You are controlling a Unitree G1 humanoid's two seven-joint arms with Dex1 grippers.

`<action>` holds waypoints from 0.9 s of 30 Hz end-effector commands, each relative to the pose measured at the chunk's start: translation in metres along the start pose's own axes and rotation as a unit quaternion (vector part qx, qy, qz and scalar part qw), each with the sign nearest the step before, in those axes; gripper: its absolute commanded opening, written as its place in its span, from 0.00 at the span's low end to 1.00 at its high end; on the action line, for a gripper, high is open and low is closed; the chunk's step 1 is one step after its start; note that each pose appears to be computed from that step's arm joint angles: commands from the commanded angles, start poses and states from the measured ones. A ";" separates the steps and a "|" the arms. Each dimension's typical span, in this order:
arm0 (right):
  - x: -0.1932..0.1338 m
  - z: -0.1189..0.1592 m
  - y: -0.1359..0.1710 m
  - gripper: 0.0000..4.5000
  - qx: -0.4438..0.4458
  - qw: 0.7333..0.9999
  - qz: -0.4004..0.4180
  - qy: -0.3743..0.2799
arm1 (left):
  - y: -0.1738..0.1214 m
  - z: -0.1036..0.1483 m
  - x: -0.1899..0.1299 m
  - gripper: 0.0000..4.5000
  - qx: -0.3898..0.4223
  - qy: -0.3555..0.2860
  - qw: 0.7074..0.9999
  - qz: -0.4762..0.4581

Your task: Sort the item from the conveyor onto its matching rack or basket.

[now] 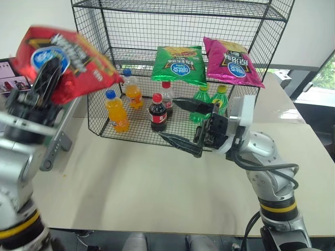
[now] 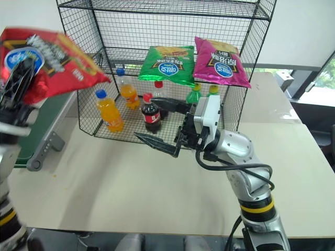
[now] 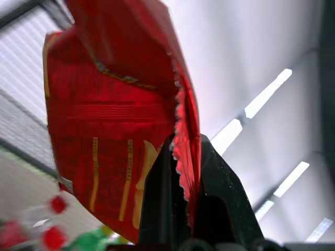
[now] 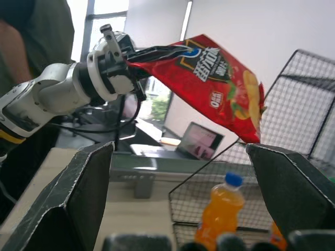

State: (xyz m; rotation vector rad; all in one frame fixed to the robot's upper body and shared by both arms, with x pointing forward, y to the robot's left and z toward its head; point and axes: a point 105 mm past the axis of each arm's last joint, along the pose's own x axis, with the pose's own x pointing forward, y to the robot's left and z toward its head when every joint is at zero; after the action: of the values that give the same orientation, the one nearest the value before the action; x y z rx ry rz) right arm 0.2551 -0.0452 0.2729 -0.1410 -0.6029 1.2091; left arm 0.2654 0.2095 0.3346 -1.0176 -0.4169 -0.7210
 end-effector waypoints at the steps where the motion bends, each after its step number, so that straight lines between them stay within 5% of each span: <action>1: -0.002 0.020 -0.011 1.00 -0.054 0.997 -0.049 -0.020 | 0.003 -0.008 0.023 0.01 -0.045 0.019 0.998 -0.033; 17: -0.011 0.019 -0.011 1.00 -0.076 0.992 -0.100 -0.006 | 0.092 -0.009 0.067 0.01 -0.167 -0.093 0.981 0.026; 27: -0.013 0.017 -0.010 1.00 -0.078 0.991 -0.105 0.001 | 0.110 -0.023 0.067 0.01 -0.196 -0.117 0.969 0.093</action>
State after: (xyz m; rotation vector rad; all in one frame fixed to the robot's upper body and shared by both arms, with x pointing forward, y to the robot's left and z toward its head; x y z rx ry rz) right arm 0.2621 -0.0634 0.2753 -0.1911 -0.6249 0.9667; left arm 0.3959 0.2077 0.2776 -1.5345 -0.3439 -0.4844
